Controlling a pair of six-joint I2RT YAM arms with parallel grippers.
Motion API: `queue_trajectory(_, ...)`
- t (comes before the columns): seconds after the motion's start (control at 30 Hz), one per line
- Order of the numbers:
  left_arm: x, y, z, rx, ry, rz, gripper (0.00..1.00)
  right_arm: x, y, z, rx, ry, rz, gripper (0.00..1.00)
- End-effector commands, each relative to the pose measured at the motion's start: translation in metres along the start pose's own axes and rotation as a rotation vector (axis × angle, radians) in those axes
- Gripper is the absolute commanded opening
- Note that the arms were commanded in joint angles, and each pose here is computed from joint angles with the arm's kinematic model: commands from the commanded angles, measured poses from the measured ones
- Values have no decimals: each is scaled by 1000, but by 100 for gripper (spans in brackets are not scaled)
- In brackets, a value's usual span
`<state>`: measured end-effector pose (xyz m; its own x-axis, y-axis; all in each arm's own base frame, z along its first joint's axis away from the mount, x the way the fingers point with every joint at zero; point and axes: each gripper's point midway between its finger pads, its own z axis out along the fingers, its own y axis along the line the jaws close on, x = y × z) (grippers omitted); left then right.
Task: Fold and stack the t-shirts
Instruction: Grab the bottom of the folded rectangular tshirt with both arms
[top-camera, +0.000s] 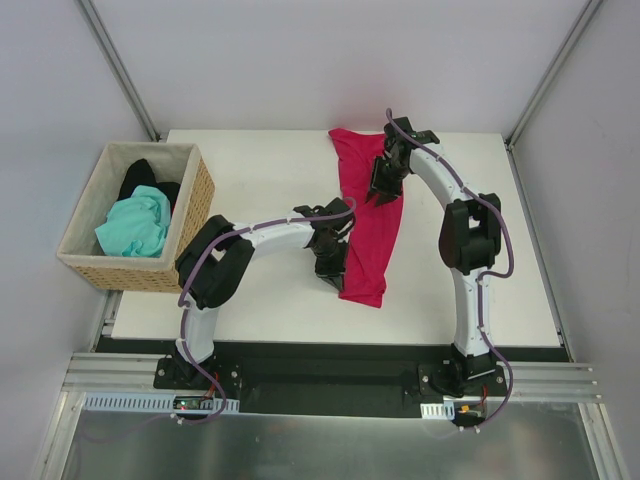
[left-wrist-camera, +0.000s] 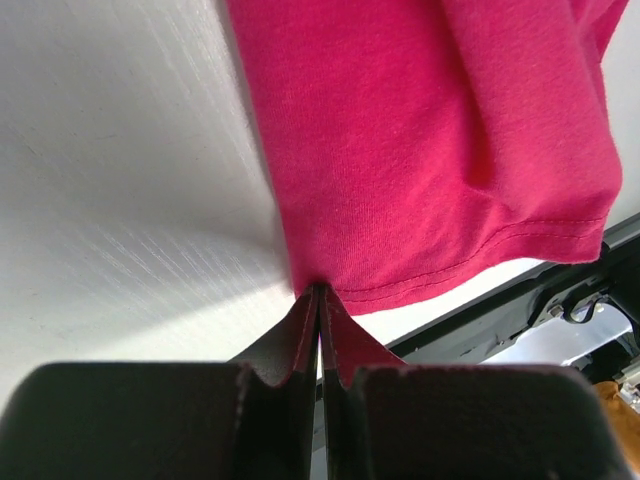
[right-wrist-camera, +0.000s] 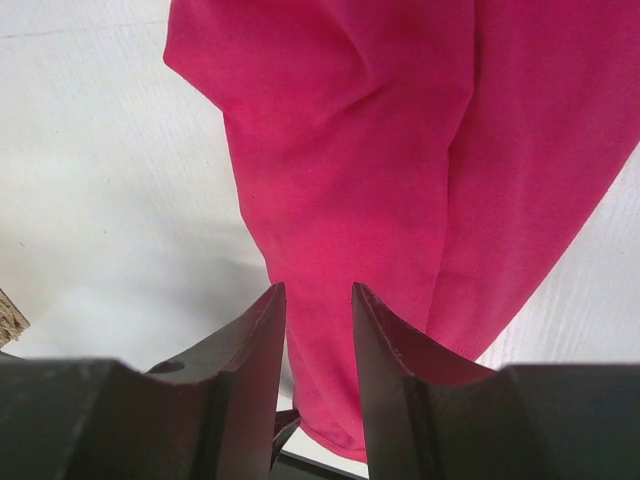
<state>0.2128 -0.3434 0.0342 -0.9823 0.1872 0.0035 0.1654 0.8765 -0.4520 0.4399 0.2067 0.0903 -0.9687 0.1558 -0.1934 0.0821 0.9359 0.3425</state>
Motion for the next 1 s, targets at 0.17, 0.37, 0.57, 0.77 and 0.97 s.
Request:
queue_trajectory(0.17, 4, 2, -4, -23, -14, 6, 0, -6, 16, -40, -52, -65, -4, 36)
queue_trajectory(0.37, 4, -1, -4, -10, -4, 9, 7, -5, 16, -39, -51, -62, -7, 36)
queue_trajectory(0.57, 4, 1, -4, -15, -9, 17, 38, -5, 16, -39, -51, -62, -4, 36)
queue_trajectory(0.77, 7, 2, 1, -16, 12, 9, 35, -5, 14, -38, -48, -58, -2, 36)
queue_trajectory(0.97, 3, 0, -2, -12, -2, 19, 16, -8, 17, -39, -58, -64, 4, 36)
